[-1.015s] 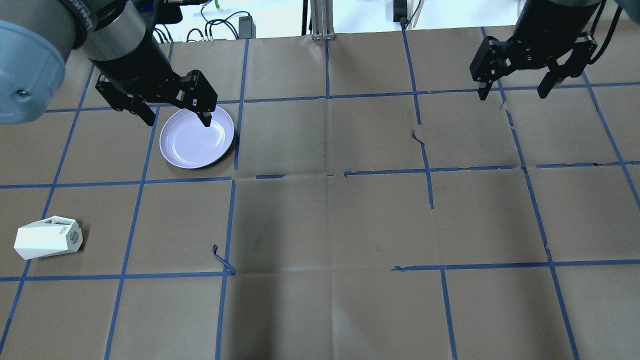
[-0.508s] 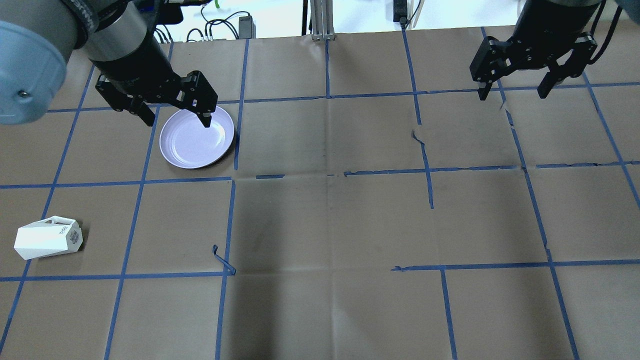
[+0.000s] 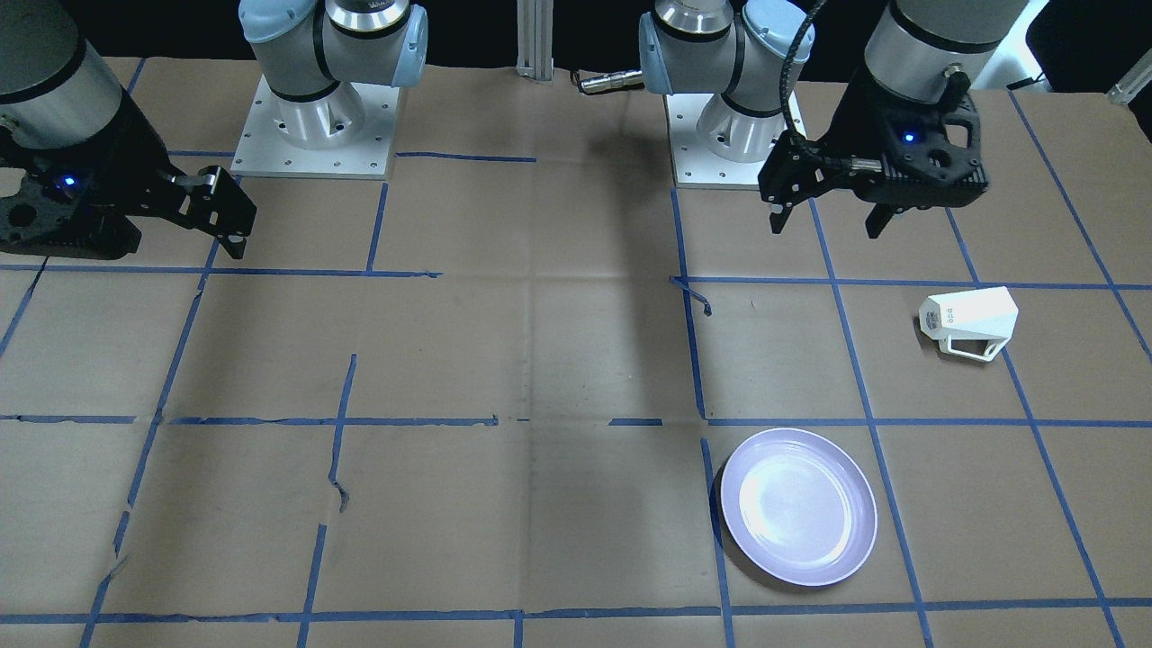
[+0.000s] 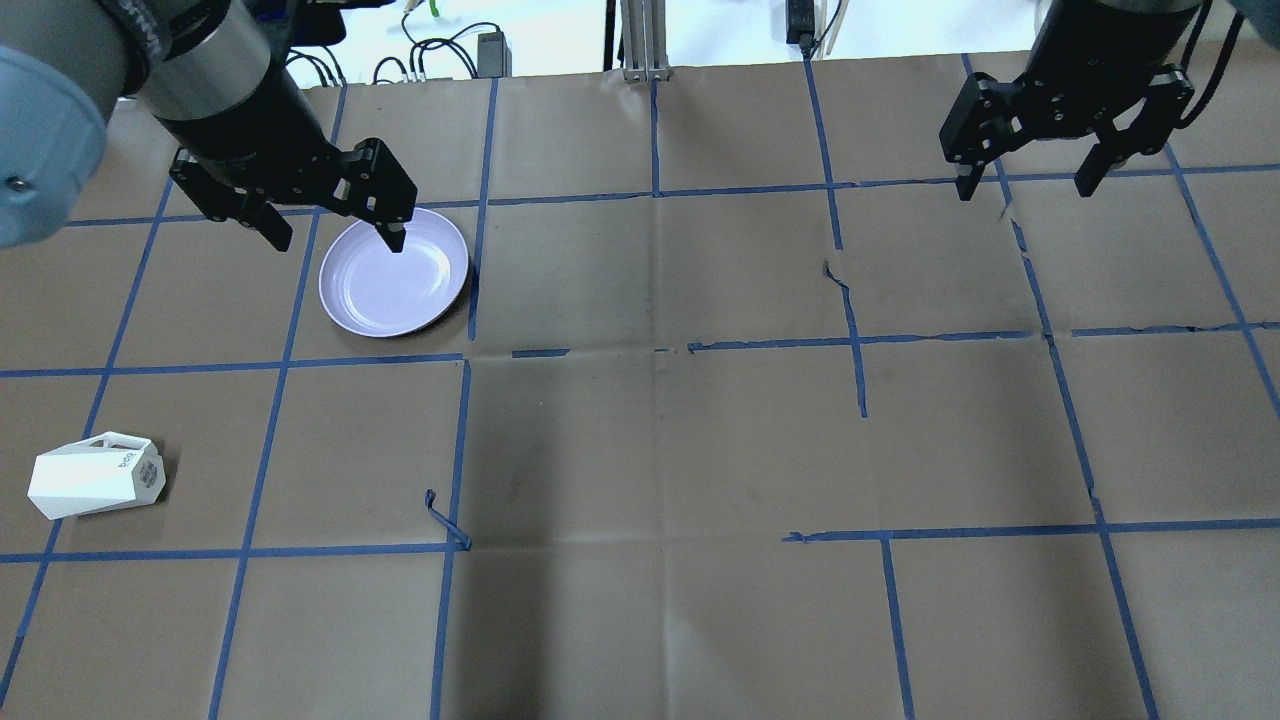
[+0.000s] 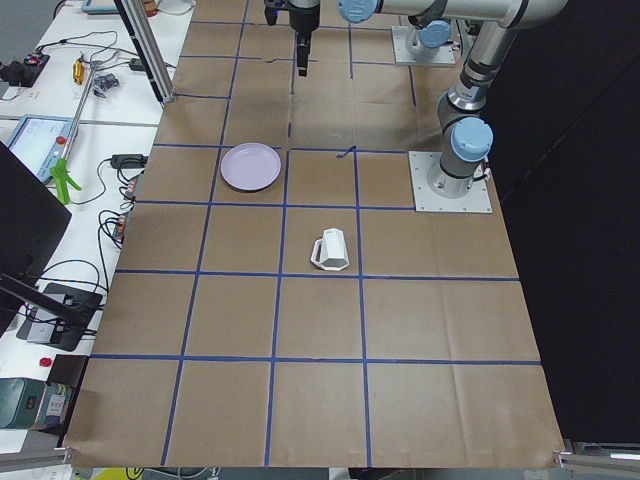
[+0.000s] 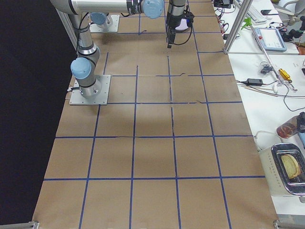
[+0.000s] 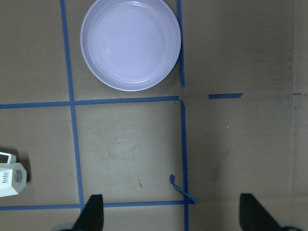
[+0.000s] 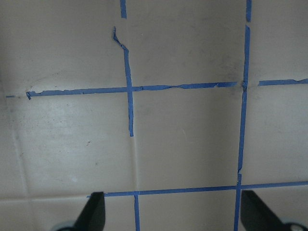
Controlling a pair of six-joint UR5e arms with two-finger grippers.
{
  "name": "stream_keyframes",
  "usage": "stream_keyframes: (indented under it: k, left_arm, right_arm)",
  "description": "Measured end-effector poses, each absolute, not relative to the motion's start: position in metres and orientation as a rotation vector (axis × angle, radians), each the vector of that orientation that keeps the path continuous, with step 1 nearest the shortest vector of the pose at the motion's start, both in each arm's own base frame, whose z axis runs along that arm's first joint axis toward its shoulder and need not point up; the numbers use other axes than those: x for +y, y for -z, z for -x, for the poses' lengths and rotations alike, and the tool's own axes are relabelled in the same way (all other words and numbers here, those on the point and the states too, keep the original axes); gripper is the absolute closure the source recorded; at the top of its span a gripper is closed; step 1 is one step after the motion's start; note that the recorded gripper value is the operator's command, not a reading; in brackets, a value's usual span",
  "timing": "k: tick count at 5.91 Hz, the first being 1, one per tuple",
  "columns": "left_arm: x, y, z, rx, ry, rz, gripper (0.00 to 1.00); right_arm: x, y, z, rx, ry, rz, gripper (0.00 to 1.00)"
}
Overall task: Flip cup and place on plate
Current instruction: 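Raise the left gripper away from the plate and swing it toward the cup, then lower the left gripper onto the white hexagonal cup lying on its side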
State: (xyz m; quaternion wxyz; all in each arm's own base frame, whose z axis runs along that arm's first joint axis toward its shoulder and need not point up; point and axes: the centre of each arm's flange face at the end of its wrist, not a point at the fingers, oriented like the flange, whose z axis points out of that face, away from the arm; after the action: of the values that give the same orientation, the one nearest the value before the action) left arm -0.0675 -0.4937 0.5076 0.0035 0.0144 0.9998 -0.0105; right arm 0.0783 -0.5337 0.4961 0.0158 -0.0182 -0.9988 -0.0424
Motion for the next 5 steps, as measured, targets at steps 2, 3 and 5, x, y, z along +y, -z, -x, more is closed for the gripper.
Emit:
stream_keyframes:
  k: [2,3,5]
  left_arm:
    - [-0.488,-0.506,-0.036,3.102,0.005,-0.014,0.01]
    - [-0.478,-0.505,-0.09,3.102,-0.025,-0.029,0.01]
    - [-0.435,-0.497,-0.223,3.127,-0.078,-0.071,0.01]
  right_arm:
    - [-0.534,-0.496,-0.078,-3.107,0.133,0.057,0.0]
    - [-0.534,-0.496,-0.078,-3.107,0.133,0.058,0.0]
    - [-0.534,-0.496,-0.078,-3.107,0.134,0.058,0.0]
